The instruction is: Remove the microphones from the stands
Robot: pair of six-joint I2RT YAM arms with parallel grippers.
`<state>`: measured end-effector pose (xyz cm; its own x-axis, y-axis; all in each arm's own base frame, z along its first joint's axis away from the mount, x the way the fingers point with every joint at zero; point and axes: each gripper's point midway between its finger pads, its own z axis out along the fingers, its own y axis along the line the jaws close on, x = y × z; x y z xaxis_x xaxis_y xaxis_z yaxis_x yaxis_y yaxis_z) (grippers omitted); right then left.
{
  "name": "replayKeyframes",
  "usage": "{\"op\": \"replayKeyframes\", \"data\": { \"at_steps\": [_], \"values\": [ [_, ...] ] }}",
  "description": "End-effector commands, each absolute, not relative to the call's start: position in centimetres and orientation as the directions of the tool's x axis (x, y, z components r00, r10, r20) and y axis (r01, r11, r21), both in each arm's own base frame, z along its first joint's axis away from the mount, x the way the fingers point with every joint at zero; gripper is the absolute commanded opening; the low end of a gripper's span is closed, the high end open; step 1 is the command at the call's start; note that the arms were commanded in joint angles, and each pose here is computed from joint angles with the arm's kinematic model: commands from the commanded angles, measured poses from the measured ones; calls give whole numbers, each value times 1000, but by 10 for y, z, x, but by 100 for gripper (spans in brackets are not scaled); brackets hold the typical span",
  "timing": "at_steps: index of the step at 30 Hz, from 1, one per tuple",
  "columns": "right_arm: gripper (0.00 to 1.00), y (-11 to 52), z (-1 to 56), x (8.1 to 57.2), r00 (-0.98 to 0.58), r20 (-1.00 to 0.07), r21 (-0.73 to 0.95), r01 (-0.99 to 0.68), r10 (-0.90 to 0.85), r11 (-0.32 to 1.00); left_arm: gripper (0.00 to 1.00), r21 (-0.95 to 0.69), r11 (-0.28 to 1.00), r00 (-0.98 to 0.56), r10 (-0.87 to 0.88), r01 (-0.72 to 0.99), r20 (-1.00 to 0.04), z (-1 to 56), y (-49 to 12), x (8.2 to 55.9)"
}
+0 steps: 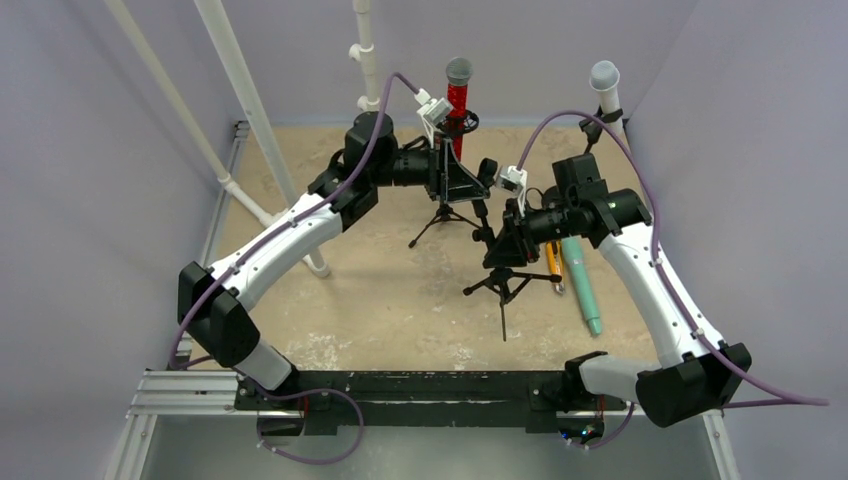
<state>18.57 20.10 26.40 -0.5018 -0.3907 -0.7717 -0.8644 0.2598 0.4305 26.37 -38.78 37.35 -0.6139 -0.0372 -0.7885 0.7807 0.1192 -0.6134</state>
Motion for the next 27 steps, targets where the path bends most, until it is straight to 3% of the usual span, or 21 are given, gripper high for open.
{"op": "replayKeyframes", "data": {
  "at_steps": [1, 7, 9, 11, 13, 18, 21, 27],
  "values": [
    [0, 210, 307, 198, -358, -879, 305, -930, -316, 205, 0, -592, 82, -593, -24, 801, -805, 381, -385, 244],
    [0, 210, 318, 206, -342, -895, 283, -931, -286, 230, 8, -594, 95, -596, -14, 799, -803, 369, -382, 240],
    [0, 210, 321, 208, -335, -899, 274, -933, -281, 234, 20, -591, 93, -593, -12, 801, -805, 368, -382, 238],
    [0, 210, 321, 209, -338, -899, 277, -931, -280, 237, 44, -584, 91, -585, -15, 807, -811, 370, -380, 236],
    [0, 209, 321, 209, -338, -898, 275, -931, -281, 239, 61, -576, 89, -577, -18, 813, -817, 372, -378, 235],
    [0, 210, 323, 206, -321, -906, 264, -938, -275, 227, 84, -557, 94, -557, -23, 825, -830, 374, -377, 235],
    [0, 212, 327, 204, -322, -910, 271, -939, -262, 213, 91, -542, 99, -543, -16, 835, -839, 371, -377, 236],
    [0, 215, 329, 199, -331, -911, 297, -940, -246, 167, 92, -501, 93, -504, 10, 861, -864, 365, -383, 233]
  ]
}}
